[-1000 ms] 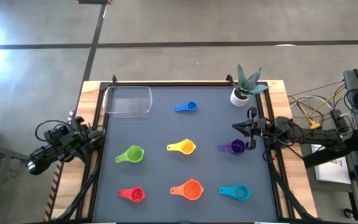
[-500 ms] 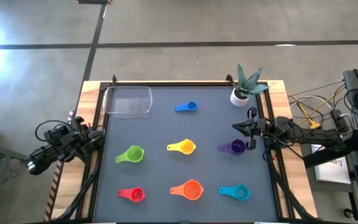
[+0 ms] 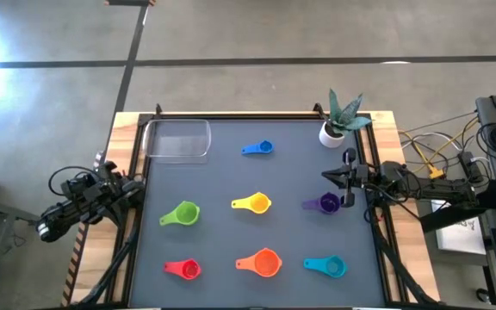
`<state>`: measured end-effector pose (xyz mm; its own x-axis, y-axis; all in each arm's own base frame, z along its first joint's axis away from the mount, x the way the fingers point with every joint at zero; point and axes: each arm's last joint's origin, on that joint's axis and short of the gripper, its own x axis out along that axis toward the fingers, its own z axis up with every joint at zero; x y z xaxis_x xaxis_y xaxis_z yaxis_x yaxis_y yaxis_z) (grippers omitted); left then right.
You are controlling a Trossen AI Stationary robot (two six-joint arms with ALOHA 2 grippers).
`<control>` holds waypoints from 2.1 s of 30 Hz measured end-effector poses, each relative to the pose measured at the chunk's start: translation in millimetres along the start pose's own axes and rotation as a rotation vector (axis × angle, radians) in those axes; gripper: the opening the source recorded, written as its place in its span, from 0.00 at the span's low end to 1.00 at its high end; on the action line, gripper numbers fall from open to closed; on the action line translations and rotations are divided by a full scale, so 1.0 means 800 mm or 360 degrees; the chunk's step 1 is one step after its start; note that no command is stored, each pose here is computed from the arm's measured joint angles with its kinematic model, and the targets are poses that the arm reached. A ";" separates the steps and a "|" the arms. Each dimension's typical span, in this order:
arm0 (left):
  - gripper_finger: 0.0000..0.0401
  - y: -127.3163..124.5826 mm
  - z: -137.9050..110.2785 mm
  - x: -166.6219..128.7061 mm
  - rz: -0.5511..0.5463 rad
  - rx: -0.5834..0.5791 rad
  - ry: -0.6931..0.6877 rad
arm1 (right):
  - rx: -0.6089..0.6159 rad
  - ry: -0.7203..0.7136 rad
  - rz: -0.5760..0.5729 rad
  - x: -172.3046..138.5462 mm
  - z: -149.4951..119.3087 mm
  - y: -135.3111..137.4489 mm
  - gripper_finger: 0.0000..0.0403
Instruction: Nest measuring cups in basket
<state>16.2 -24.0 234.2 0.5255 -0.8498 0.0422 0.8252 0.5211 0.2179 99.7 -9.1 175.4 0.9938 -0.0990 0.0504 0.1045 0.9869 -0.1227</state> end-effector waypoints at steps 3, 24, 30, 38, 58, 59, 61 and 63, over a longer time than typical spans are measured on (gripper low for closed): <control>0.00 0.000 0.000 0.000 0.0000 0.0000 0.0000 | 0.0000 -0.0009 -0.0002 0.000 0.001 0.000 0.02; 0.00 0.000 0.000 0.000 0.0000 0.0000 0.0000 | 0.0215 -0.0097 -0.0124 0.017 0.095 -0.014 0.02; 0.00 0.000 0.000 0.000 0.0000 -0.0001 0.0000 | 0.0185 0.0227 -0.0039 0.076 0.108 -0.007 0.02; 0.00 0.000 0.000 0.000 0.0000 0.0000 0.0000 | 0.0111 0.0442 0.0042 0.126 0.108 0.017 0.02; 0.00 0.001 0.000 0.000 0.0001 -0.0021 0.0000 | 0.0018 0.0492 0.0088 0.161 0.119 0.033 0.02; 0.00 0.001 0.000 0.000 0.0000 -0.0021 0.0000 | 0.0016 0.0504 0.0090 0.162 0.117 0.034 0.02; 0.00 0.001 0.000 0.000 0.0001 -0.0020 0.0000 | 0.0005 0.0559 0.0102 0.166 0.109 0.036 0.02; 0.00 0.001 0.000 0.000 0.0001 -0.0020 0.0000 | -0.0020 0.0611 0.0118 0.172 0.101 0.038 0.02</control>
<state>16.9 -23.5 234.2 0.5258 -0.8496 0.0424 0.8276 0.5224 0.2055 236.7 17.7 258.4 0.9402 -0.0704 -0.3332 0.0302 0.9918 -0.1243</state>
